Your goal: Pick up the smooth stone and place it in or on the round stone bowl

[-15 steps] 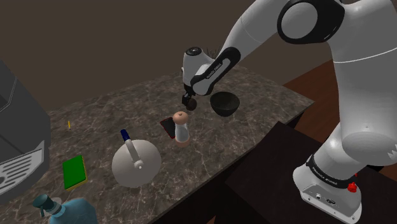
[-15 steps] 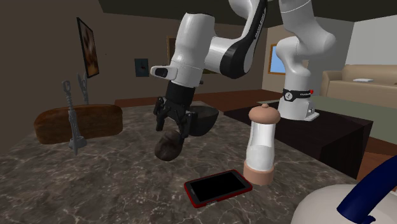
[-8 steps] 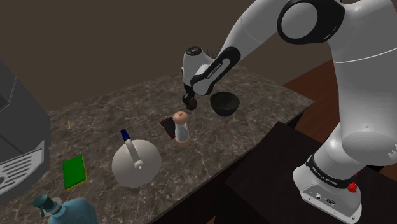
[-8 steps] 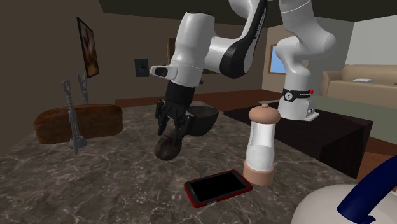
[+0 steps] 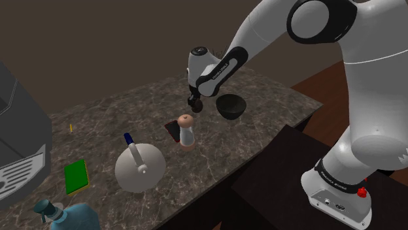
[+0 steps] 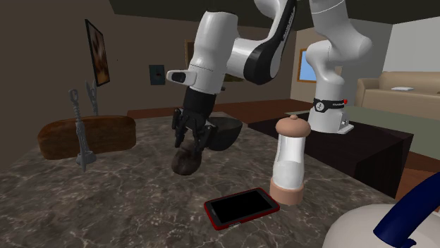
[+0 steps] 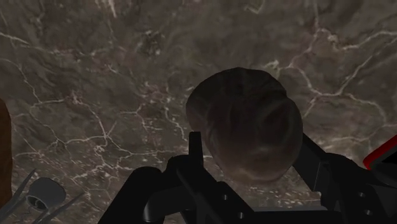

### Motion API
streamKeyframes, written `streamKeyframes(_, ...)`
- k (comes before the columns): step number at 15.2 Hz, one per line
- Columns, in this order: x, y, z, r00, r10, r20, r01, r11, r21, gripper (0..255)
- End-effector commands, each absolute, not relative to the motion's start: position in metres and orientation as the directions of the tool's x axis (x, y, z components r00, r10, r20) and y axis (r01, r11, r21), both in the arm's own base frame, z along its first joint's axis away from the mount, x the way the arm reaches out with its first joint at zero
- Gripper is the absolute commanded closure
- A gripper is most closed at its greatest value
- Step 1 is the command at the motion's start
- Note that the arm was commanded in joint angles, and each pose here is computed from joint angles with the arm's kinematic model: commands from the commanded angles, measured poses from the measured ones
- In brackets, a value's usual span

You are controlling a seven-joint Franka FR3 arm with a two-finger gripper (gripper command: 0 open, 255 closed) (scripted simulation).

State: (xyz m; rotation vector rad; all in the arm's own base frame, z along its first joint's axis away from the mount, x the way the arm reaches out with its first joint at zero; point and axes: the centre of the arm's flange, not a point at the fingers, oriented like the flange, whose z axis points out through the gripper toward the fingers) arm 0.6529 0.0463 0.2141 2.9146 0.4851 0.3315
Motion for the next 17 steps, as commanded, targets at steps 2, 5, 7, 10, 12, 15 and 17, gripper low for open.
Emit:
streamKeyframes(2, 0.653, 0.047, 0.229, 0.923, 0.336, 0.19, 0.299, -0.933, 0.2, 255)
streamKeyframes(5, 0.653, 0.047, 0.245, 0.923, 0.336, 0.19, 0.299, -0.933, 0.2, 255)
streamKeyframes(7, 0.653, 0.047, 0.255, 0.923, 0.336, 0.19, 0.299, -0.933, 0.2, 255)
streamKeyframes(10, 0.653, 0.047, 0.271, 0.923, 0.336, 0.19, 0.299, -0.933, 0.2, 255)
streamKeyframes(12, 0.653, 0.047, 0.282, 0.923, 0.336, 0.19, 0.299, -0.933, 0.2, 255)
streamKeyframes(15, 0.653, 0.047, 0.297, 0.923, 0.336, 0.19, 0.299, -0.933, 0.2, 255)
streamKeyframes(17, 0.653, 0.047, 0.308, 0.923, 0.336, 0.19, 0.299, -0.933, 0.2, 255)
